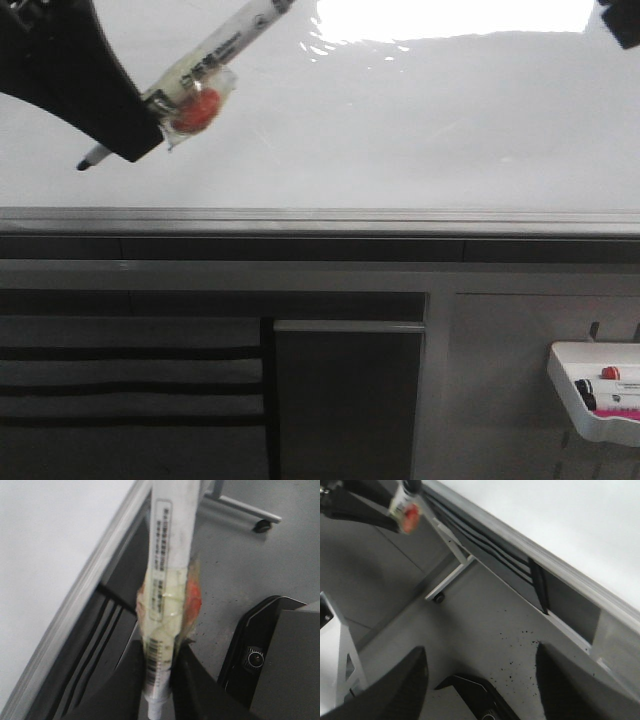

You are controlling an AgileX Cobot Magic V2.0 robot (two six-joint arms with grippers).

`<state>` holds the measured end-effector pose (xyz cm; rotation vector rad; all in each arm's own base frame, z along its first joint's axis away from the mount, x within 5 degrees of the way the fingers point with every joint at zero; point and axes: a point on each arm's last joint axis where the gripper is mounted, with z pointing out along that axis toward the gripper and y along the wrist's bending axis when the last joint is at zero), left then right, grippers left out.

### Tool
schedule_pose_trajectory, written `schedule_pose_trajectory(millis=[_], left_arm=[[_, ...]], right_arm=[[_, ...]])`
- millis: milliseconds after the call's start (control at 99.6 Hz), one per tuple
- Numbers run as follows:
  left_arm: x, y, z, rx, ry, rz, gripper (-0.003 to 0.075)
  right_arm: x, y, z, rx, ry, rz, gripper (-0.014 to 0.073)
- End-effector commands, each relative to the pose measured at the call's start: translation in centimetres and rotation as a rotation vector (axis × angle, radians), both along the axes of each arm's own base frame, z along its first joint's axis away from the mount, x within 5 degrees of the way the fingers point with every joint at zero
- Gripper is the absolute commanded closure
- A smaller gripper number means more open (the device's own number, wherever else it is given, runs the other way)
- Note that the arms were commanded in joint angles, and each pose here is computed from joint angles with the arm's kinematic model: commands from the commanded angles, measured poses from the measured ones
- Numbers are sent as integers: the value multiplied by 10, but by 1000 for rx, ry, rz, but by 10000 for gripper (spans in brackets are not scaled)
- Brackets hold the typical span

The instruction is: Write number 3 on whiteboard

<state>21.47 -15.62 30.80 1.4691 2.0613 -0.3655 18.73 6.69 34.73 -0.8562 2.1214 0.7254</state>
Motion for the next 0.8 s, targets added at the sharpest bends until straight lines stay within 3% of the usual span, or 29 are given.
schedule_pose_trajectory(millis=[0, 120, 281, 683, 793], left_arm=[[-11, -13, 24, -107, -82, -103, 741], [-21, -25, 24, -108, -93, -175, 741], [-26, -30, 24, -108, -92, -202, 741], [-27, -29, 26, -108, -100, -203, 741], [-27, -29, 26, -107, -102, -203, 741]], right_arm=[[3, 17, 20, 37, -116, 133, 176], [7, 41, 26, -5, -198, 287, 176], [15, 65, 30, -92, -254, 398, 176], [31, 109, 23, -183, -337, 613, 180], [33, 111, 23, -194, -373, 633, 235]])
